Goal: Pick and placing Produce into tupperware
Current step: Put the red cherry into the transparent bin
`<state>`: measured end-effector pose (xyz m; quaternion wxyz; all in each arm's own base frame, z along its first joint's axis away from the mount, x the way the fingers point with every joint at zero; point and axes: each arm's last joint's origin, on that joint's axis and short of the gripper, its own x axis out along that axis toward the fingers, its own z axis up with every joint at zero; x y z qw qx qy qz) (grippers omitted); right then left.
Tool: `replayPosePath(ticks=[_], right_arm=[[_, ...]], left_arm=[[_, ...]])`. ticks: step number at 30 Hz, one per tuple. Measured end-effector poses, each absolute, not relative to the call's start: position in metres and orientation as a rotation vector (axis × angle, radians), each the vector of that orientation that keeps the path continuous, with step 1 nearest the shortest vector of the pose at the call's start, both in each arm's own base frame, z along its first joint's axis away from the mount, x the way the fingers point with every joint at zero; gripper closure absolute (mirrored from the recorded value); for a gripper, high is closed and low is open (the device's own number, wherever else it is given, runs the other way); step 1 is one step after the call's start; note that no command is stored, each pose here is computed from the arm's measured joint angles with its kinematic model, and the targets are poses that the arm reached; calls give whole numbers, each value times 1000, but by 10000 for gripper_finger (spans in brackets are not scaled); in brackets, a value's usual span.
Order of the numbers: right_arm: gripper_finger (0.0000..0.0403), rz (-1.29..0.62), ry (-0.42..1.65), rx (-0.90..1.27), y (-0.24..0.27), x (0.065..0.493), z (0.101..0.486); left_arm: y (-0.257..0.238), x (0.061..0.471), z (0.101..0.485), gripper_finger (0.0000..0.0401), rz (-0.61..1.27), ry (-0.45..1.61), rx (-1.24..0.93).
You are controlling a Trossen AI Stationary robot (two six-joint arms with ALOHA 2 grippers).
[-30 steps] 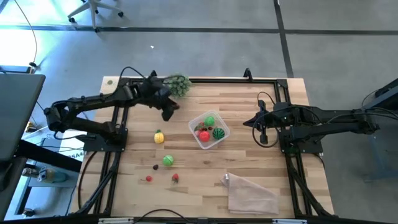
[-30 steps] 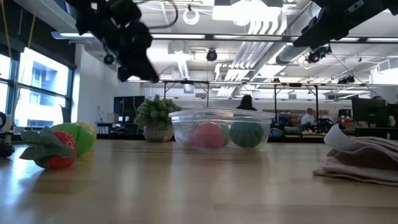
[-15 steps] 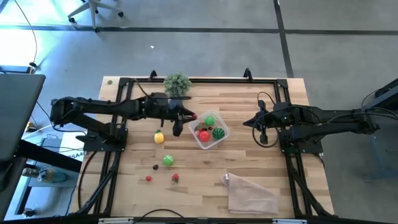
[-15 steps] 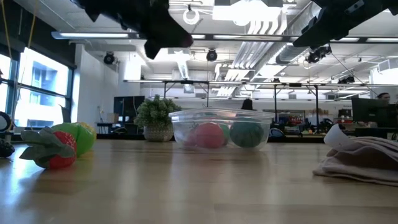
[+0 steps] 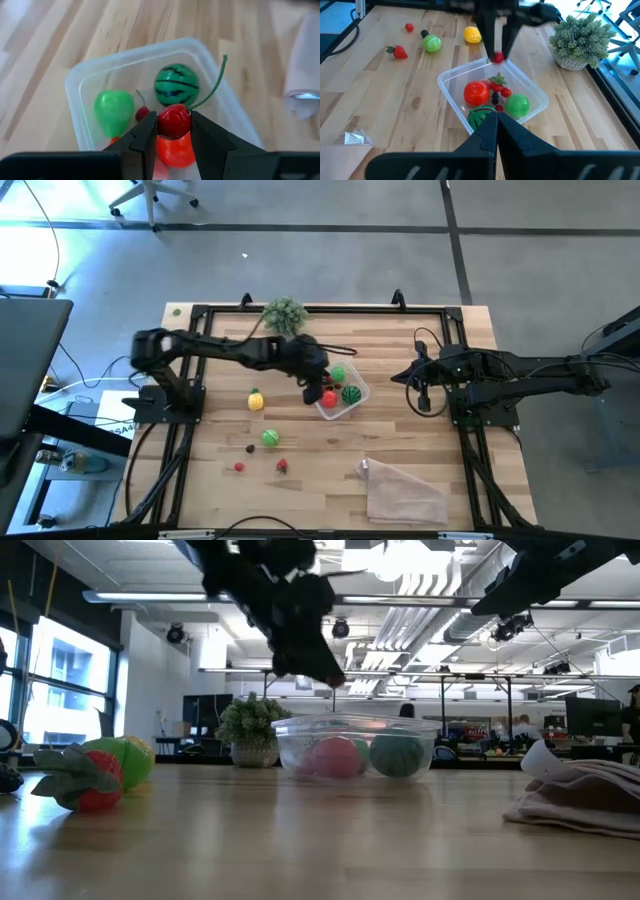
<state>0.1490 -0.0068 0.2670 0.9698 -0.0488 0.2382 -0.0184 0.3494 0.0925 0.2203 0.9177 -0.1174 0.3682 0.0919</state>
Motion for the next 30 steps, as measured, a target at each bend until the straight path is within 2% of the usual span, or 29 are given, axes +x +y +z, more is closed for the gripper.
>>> replayPosePath(ticks=[10,14,30], right_arm=[[402,-37,484,-98,-7,149,267],[402,-37,482,-99,-7,149,267],[402,-37,484,-99,-7,149,266]], left_arm=[[105,382,186,304,266,1042,-195],[107,389,175,304,266,1067,-199],[108,390,173,304,287,1075,-187]])
